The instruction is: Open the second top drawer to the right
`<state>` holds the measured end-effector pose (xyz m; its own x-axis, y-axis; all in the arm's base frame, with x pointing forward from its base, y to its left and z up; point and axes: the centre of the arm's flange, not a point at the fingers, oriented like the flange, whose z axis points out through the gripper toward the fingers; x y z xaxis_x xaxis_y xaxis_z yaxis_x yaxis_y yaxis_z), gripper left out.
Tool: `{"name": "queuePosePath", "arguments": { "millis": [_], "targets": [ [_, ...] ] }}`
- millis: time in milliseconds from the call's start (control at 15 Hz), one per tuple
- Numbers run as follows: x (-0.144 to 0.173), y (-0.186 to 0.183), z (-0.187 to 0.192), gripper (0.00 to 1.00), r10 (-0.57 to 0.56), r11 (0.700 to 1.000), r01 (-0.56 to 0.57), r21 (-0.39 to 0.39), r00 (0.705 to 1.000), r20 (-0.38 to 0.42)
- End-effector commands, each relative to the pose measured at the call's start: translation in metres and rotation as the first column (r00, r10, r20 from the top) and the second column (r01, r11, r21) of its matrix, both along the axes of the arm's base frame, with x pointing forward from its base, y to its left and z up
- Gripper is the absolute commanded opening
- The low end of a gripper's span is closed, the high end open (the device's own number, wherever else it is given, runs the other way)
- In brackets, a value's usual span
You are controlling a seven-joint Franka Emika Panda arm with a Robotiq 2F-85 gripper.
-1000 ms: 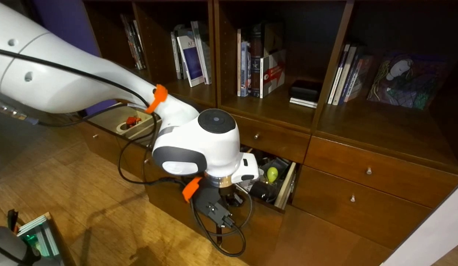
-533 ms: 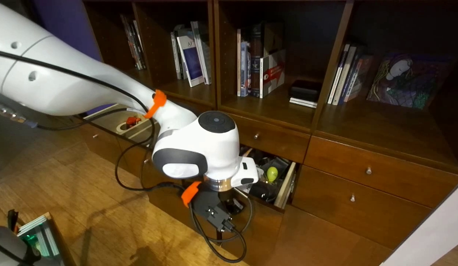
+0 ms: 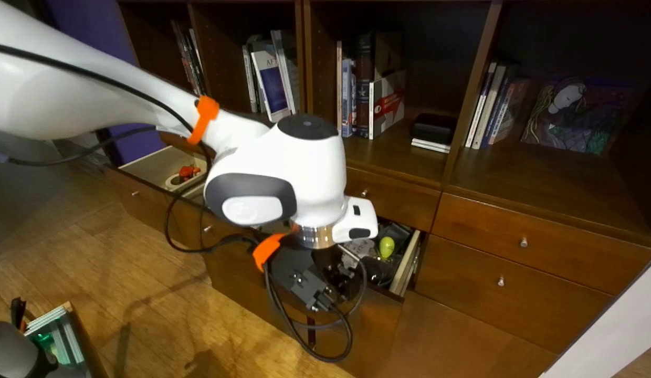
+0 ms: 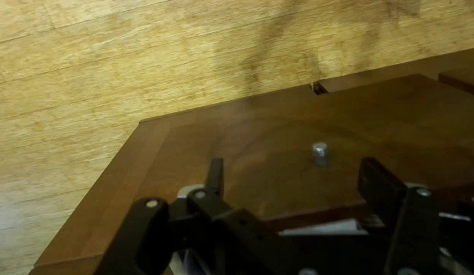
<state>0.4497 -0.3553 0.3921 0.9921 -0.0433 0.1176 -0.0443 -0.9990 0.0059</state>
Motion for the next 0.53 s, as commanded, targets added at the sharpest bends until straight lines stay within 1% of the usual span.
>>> {"name": "queuePosePath", "arguments": {
  "millis": [0, 200, 333, 400, 467],
  "targets": [
    [0.018, 0.039, 0.078, 1.0, -0.042, 0.997, 0.042, 0.059, 0.999, 0.0],
    [0.027, 0.086, 0.13, 1.0, -0.109, 0.993, 0.109, 0.054, 0.994, -0.006],
    [0.026, 0.117, 0.159, 1.0, -0.149, 0.988, 0.15, 0.032, 0.989, -0.008],
    [0.024, 0.132, 0.171, 1.0, -0.209, 0.978, 0.209, 0.006, 0.978, 0.024],
    [0.021, 0.144, 0.182, 1.0, -0.237, 0.971, 0.237, -0.005, 0.97, 0.047]
  ]
}}
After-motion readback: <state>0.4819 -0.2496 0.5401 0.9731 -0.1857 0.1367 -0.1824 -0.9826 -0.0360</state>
